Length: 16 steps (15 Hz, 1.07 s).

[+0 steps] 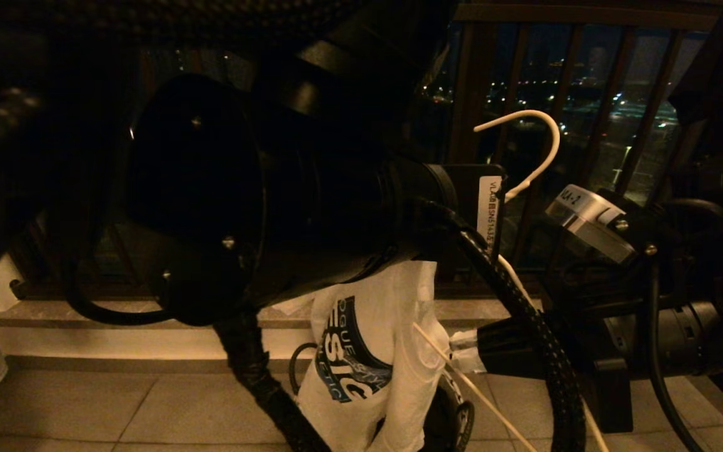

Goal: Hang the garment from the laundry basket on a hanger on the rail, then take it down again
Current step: Hang the clothes on the clothes rack

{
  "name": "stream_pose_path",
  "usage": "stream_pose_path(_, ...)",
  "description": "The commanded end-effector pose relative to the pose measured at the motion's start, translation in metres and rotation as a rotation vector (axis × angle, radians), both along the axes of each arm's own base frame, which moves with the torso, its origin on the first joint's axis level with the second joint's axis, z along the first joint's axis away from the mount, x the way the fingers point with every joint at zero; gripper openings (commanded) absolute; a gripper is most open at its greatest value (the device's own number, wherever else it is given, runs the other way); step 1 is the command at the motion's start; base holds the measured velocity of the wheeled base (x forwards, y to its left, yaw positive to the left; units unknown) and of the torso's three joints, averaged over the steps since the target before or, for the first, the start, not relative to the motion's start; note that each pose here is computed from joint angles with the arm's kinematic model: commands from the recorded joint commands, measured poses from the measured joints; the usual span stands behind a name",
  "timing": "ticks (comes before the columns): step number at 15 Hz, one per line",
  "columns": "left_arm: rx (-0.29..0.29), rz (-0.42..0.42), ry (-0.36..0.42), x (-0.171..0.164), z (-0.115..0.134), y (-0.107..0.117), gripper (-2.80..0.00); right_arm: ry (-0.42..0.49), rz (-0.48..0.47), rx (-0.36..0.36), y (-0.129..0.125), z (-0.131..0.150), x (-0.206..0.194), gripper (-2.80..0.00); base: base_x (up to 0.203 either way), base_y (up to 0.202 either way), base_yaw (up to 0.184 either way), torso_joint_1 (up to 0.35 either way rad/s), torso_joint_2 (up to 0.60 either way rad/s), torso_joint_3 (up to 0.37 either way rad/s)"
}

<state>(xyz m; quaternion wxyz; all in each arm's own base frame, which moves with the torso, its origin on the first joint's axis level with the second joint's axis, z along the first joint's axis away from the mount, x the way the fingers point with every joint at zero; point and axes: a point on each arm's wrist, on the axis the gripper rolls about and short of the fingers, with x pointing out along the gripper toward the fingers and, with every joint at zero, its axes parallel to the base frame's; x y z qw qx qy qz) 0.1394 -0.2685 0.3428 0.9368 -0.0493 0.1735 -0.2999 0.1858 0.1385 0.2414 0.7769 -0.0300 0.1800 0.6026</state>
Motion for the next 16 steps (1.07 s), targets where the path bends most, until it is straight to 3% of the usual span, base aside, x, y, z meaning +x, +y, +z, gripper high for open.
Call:
stream_pose_path(1, 0.027, -0.027, -0.039, -0.003, 0.006, 0.006, -2.80, 0.007, 0.014, -0.002, 0.000, -0.003, -0.001, -2.80, 0.000, 0.000, 0.000, 0.000, 0.00, 0.000)
stream_pose_path(6, 0.231, -0.122, -0.157, -0.014, 0.017, 0.030, -2.80, 0.016, 0.039, -0.001, 0.000, -0.006, -0.002, -2.80, 0.000, 0.000, 0.000, 0.000, 0.00, 0.000)
stream_pose_path(11, 0.293, -0.154, -0.223, -0.014, 0.021, 0.028, -2.80, 0.019, 0.066, 0.011, -0.001, -0.006, -0.004, -2.80, 0.000, 0.000, 0.000, 0.000, 0.00, 0.000)
stream_pose_path(14, 0.391, -0.175, -0.315, -0.006, 0.026, 0.025, -2.80, -0.004, 0.075, 0.004, -0.001, -0.006, -0.005, -2.80, 0.000, 0.000, 0.000, 0.000, 0.00, 0.000)
stream_pose_path(16, 0.411, -0.191, -0.341, -0.001, 0.027, 0.016, -2.80, -0.012, 0.072, 0.003, -0.002, -0.006, -0.005, -2.80, 0.000, 0.000, 0.000, 0.000, 0.00, 0.000)
